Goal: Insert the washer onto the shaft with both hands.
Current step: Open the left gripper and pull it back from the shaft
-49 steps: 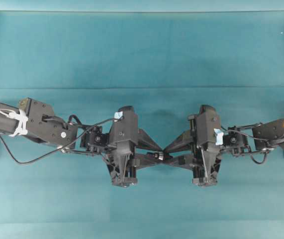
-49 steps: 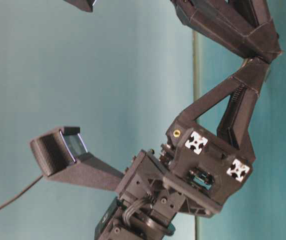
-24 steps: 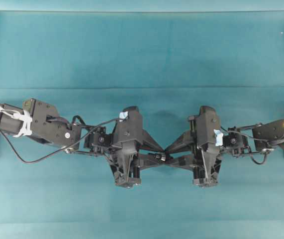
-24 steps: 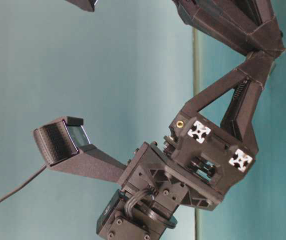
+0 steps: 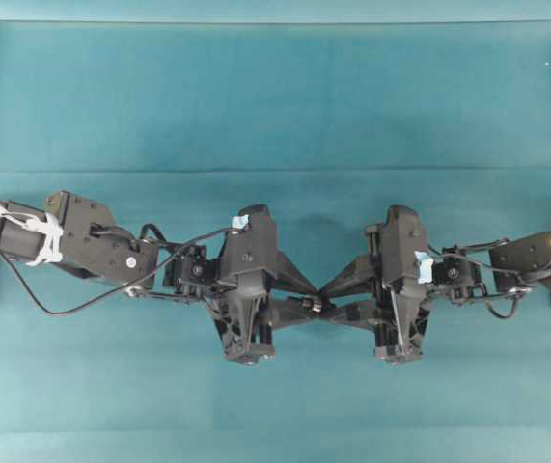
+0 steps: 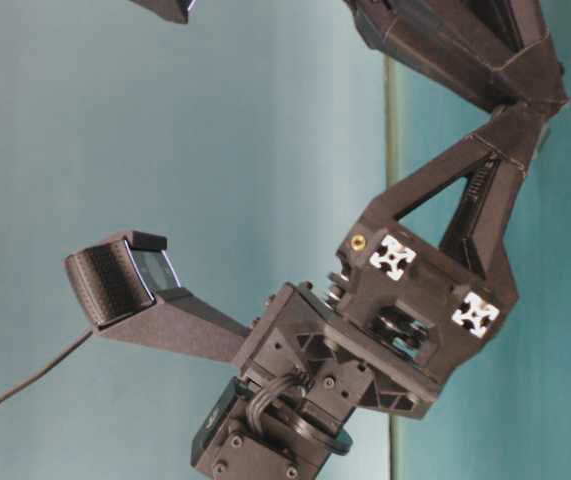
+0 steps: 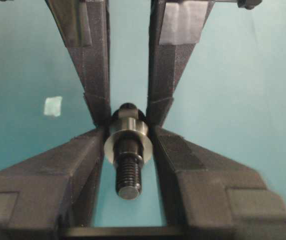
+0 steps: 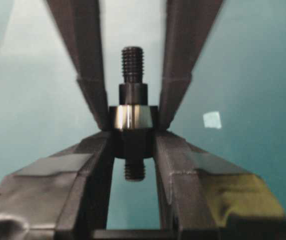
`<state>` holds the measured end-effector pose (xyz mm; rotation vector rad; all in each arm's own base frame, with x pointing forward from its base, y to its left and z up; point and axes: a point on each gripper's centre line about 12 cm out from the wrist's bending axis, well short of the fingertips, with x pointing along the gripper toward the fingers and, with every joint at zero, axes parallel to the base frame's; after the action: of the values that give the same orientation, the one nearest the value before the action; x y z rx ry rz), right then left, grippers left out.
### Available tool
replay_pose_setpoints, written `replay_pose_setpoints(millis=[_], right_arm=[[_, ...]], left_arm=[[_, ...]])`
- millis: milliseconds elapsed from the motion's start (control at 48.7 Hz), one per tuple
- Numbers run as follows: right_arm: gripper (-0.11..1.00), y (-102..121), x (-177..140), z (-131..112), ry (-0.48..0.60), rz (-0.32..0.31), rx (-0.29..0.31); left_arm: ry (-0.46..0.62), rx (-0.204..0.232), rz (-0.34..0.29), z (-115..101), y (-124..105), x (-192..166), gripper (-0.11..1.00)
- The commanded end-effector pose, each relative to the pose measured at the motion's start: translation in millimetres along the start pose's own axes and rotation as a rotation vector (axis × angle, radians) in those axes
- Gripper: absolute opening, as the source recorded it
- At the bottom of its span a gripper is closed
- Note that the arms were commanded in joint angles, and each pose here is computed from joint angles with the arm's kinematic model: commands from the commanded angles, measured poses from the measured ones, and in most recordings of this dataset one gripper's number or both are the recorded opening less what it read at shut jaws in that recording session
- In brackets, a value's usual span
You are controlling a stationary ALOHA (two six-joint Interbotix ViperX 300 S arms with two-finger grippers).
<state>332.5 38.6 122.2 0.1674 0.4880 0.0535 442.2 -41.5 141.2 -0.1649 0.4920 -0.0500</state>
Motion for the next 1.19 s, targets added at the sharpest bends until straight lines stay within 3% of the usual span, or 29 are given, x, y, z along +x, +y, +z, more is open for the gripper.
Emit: replay_pose_setpoints(millis=[0, 62, 103, 226, 411, 637, 1171], right_arm=[[0.00, 1.6, 0.3, 8.0, -0.027, 0.005, 0.008], [0.00, 1.5, 0.3, 8.0, -0.027, 0.004, 0.009], [0.00, 1.7, 0.5, 8.6, -0.029, 0.005, 0.008], [0.00, 1.4, 0.3, 7.9, -0.026, 0.004, 0.009], [0.00, 1.4, 0.3, 7.9, -0.026, 0.004, 0.009], [0.00, 1.5, 0.5, 7.5, -0.020, 0.003, 0.008], [0.00, 1.3, 0.3, 7.0, -0.018, 0.002, 0.009]], left_arm=[[-0.038, 0.005, -0.008, 12.4, -2.5, -1.5, 0.72], [-0.038, 0.009, -0.006, 12.6, -1.8, -1.5, 0.89], [-0.036, 0.012, -0.007, 12.7, -2.5, -1.8, 0.92], [-0.030, 0.023, -0.006, 11.0, -2.2, -2.5, 0.85], [-0.020, 0.044, -0.002, 12.6, -1.8, -6.3, 0.86], [0.033, 0.112, 0.008, 17.9, -2.7, -30.6, 0.86], [0.028, 0.110, 0.008, 14.3, -2.3, -83.9, 0.86]])
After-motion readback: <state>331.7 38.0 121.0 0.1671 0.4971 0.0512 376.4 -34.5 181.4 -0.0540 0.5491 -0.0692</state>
